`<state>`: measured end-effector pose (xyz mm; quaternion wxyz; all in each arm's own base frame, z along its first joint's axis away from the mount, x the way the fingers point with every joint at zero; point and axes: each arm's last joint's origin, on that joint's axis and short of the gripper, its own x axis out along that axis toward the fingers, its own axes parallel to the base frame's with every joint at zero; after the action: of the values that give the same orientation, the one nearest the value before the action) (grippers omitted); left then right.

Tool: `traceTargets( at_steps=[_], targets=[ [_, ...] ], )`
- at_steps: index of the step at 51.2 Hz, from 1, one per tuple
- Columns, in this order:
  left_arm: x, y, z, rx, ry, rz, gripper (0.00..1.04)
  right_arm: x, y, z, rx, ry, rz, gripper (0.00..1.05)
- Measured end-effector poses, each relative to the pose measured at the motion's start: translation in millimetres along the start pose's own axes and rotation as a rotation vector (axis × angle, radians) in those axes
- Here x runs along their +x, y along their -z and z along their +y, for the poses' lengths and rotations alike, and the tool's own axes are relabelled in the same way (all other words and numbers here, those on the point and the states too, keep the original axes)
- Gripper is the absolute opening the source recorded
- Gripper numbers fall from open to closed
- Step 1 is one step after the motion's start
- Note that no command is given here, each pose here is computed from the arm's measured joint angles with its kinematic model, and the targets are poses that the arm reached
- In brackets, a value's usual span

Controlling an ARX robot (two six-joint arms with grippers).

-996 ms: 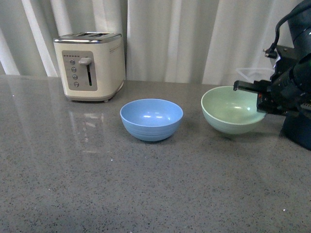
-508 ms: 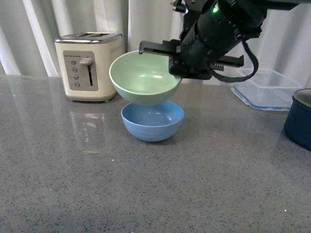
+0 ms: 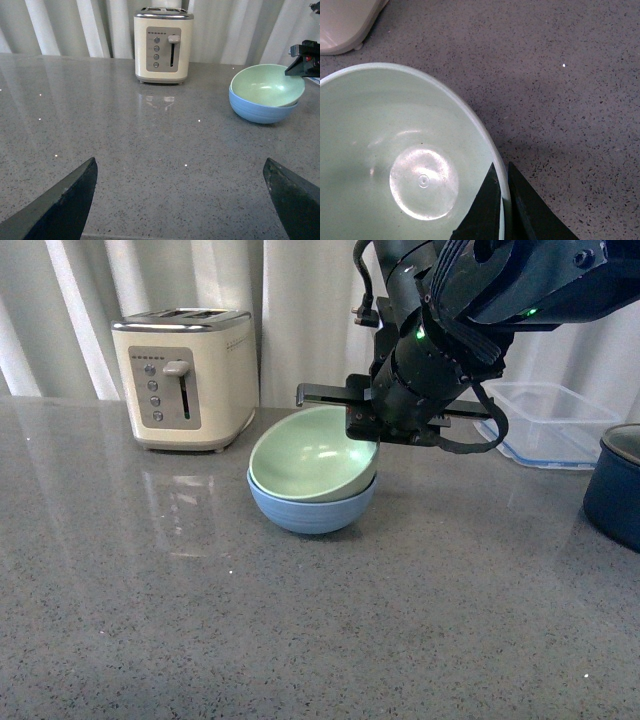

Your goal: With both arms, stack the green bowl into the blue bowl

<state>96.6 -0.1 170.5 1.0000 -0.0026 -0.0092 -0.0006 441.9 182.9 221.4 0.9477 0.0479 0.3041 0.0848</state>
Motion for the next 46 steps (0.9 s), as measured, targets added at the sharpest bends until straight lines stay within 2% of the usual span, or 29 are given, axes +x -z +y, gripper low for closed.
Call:
traceTargets(
  at_steps=[5, 10, 17, 21, 22, 24, 27, 31, 35, 46],
  targets=[
    [0.0, 0.0, 0.0, 0.000, 0.000, 0.000, 0.98, -16.3, -5.3, -6.7, 0.037, -0.050, -0.046, 0.40],
    [0.0, 0.0, 0.0, 0.000, 0.000, 0.000, 0.98, -34.6, -9.4, -13.7, 0.076, -0.105, -0.125, 0.52],
    [0.0, 0.0, 0.0, 0.000, 0.000, 0.000, 0.98, -87.2, -16.6, -31.1, 0.101, -0.161, -0.353, 0.74],
    [0.0, 0.0, 0.0, 0.000, 0.000, 0.000, 0.98, -113.0, -14.2, -43.4, 0.067, -0.025, -0.541, 0.65],
    [0.0, 0.0, 0.0, 0.000, 0.000, 0.000, 0.98, -124.6, -9.5, -50.3, 0.055, 0.047, -0.613, 0.60],
    [0.0, 0.0, 0.0, 0.000, -0.001, 0.000, 0.98, -139.2, 2.8, -62.5, 0.009, 0.105, -0.676, 0.51],
    [0.0, 0.0, 0.0, 0.000, -0.001, 0.000, 0.98, -149.2, 26.9, -78.5, -0.030, 0.141, -0.684, 0.39],
    [0.0, 0.0, 0.0, 0.000, 0.000, 0.000, 0.98, -154.1, 69.9, -98.0, -0.075, 0.164, -0.621, 0.19],
    [0.0, 0.0, 0.0, 0.000, 0.000, 0.000, 0.98, -165.1, 95.8, -109.9, -0.089, 0.169, -0.602, 0.01],
    [0.0, 0.0, 0.0, 0.000, 0.000, 0.000, 0.98, -195.3, 141.3, -128.7, -0.095, 0.172, -0.605, 0.01]
  ],
)
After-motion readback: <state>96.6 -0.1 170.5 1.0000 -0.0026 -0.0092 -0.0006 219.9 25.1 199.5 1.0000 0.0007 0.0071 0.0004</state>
